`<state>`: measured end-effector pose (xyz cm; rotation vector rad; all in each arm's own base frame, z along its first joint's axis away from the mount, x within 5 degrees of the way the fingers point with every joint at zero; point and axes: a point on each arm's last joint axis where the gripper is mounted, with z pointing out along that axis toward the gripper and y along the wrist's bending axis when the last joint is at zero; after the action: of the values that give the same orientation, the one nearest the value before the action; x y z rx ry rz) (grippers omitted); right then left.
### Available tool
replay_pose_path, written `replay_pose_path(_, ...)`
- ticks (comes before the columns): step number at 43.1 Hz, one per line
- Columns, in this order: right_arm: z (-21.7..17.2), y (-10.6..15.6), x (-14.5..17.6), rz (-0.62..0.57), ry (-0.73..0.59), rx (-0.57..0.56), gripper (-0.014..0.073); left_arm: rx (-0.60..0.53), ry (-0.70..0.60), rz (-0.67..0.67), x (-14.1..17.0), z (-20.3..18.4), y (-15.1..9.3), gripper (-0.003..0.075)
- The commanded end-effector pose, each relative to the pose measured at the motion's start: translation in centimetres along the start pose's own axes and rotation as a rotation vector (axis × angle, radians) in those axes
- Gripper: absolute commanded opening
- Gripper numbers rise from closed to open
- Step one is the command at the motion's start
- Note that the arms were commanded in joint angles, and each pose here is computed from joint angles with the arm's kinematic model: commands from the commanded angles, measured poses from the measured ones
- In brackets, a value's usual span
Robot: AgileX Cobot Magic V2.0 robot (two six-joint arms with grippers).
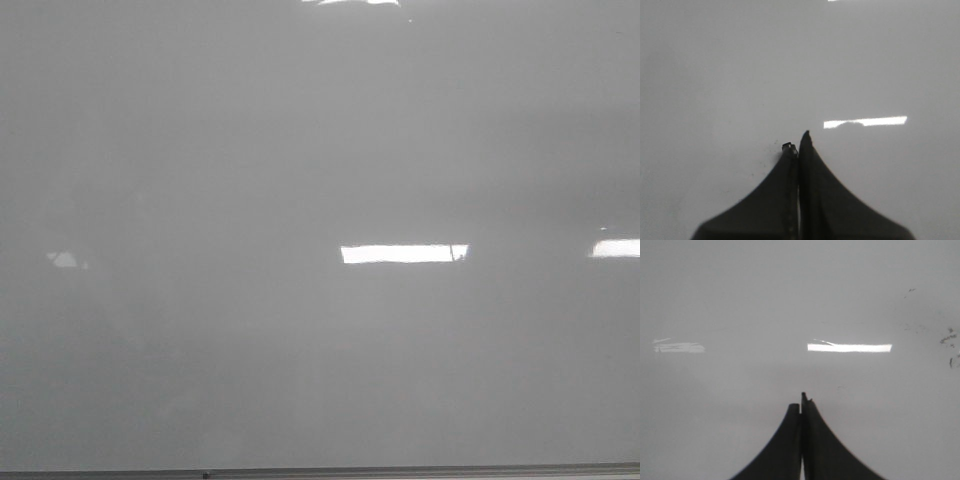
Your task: Write number 6 on whiteboard
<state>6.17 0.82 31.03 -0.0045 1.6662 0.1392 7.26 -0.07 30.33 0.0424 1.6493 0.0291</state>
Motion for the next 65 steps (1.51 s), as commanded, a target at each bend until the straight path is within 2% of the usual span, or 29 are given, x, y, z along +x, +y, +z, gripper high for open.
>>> replay_pose_path(1,0.7,0.0,-1.8,0.008,-0.053,0.006,-0.0068,-0.007,-0.064,-0.001,-1.6,0.3,0.1,-0.0020)
replay_pose_path(5,0.9,0.0,-1.8,0.009,-0.046,0.006,-0.0062,-0.008,-0.066,-0.001,-1.6,0.3,0.1,-0.0013)
replay_pose_path(8,0.9,0.0,-1.8,0.009,-0.046,0.006,-0.0014,-0.008,-0.068,-0.001,-1.6,0.3,0.1,0.0044)
replay_pose_path(12,0.9,0.0,-1.8,0.009,-0.046,0.006,0.0155,-0.007,-0.064,-0.001,-1.6,0.4,0.1,0.0206)
replay_pose_path(15,0.9,0.0,-1.8,0.009,-0.045,0.006,0.0323,-0.007,-0.059,-0.001,-1.4,0.4,0.1,0.0388)
replay_pose_path(18,0.9,0.0,-1.8,0.009,-0.045,0.006,0.0507,-0.007,-0.060,-0.002,-1.4,0.4,0.1,0.0528)
replay_pose_path(20,0.9,0.0,-1.8,0.009,-0.045,0.006,0.0602,-0.007,-0.060,-0.002,-1.4,0.4,0.1,0.0572)
replay_pose_path(23,0.9,0.0,-1.8,0.009,-0.045,0.006,0.0667,-0.006,-0.058,-0.006,-1.4,0.4,0.1,0.0585)
replay_pose_path(28,0.9,0.0,-1.8,0.009,-0.045,0.005,0.0646,0.002,-0.013,-0.030,-1.0,1.1,0.0,0.0585)
replay_pose_path(36,0.9,0.0,-1.8,0.009,-0.046,0.005,0.0645,0.025,0.148,-0.223,0.4,4.8,-0.3,0.0585)
replay_pose_path(41,0.9,0.0,-1.8,0.009,-0.048,0.006,0.0645,-0.006,0.218,-0.309,1.5,7.9,-0.1,0.0585)
replay_pose_path(50,0.9,0.0,-1.8,0.009,-0.049,0.006,0.0645,-0.074,0.308,-0.303,3.9,12.8,0.4,0.0585)
replay_pose_path(55,0.9,0.0,-1.8,0.010,-0.049,0.005,0.0645,-0.083,0.397,-0.299,5.2,15.1,0.4,0.0585)
replay_pose_path(65,0.9,0.0,-1.8,0.010,-0.049,0.005,0.0645,-0.096,0.483,-0.292,6.6,19.1,0.4,0.0583)
